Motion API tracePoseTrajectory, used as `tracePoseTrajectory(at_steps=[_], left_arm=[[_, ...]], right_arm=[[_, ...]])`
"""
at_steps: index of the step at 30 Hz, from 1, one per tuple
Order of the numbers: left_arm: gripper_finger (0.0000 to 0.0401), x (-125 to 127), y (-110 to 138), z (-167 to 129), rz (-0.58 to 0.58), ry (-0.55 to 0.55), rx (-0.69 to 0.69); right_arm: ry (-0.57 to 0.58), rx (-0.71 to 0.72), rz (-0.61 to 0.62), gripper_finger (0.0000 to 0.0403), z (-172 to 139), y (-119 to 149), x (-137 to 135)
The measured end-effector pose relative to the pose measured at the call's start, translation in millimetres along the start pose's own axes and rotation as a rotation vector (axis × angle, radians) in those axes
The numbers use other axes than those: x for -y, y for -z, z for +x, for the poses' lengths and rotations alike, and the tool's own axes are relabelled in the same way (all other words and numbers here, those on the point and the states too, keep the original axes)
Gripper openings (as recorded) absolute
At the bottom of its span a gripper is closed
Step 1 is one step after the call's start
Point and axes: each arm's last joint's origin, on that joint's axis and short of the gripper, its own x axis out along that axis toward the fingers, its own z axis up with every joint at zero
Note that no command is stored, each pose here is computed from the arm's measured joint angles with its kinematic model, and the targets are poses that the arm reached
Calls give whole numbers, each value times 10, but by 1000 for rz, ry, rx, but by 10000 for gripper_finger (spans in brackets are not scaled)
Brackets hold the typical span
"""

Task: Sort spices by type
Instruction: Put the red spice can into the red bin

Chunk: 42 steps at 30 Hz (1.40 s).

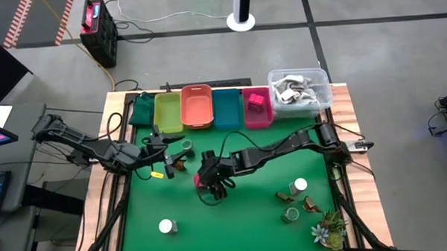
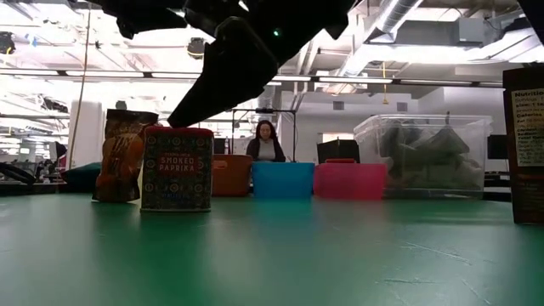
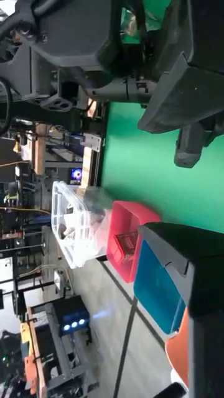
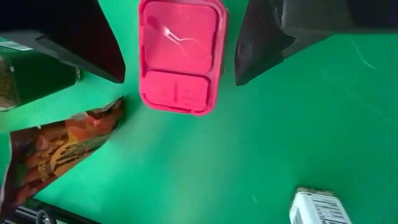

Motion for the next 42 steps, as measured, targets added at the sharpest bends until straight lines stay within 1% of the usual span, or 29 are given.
tracePoseTrajectory(at_steps=[3, 6, 9, 11, 13, 15, 18, 21, 22, 26, 29, 33, 35, 37, 39, 42], left_arm=[[233, 0, 11, 1, 9, -1, -9], [233, -3, 27, 0, 25, -4, -21], [233, -15, 67, -2, 72, -31, -53], [233, -32, 108, -5, 98, -74, -84], [233, -47, 139, -11, 103, -105, -106], [233, -56, 158, -14, 110, -119, -119], [233, -66, 152, -25, 100, -121, -118], [233, -76, 143, -36, 95, -123, -115], [233, -78, 143, -38, 94, -123, -116], [233, -87, 153, -47, 81, -125, -124], [233, -98, 202, -54, 98, -131, -162], [233, -110, 245, -63, 103, -138, -195], [233, -110, 244, -63, 102, -138, -195], [233, -110, 244, -63, 102, -138, -195], [233, -109, 245, -63, 105, -137, -195], [233, -109, 243, -63, 105, -137, -194]], right_arm=[[5, -4, 24, 351, 9, 16, 48], [-18, -24, 46, 365, 70, 73, 66], [-28, -37, 50, 368, 159, 133, 47], [-34, -64, 60, 362, 170, 170, 35], [-33, -56, 62, 347, 217, 184, 26], [-37, -74, 59, 322, 223, 202, 22], [-33, -86, 55, 277, 228, 221, 26], [-20, -86, 52, 232, 158, 189, 71], [-17, -77, 46, 226, 114, 158, 88], [5, -93, 49, 226, -101, 83, 206], [90, -191, 53, 226, -323, 88, 296], [284, -311, 20, 226, -716, 82, 388], [351, -310, 25, 226, -918, 118, 437], [393, -297, 61, 227, -1109, 210, 497], [460, -269, 121, 229, -1288, 352, 596], [596, -224, 187, 230, -1493, 596, 730]])
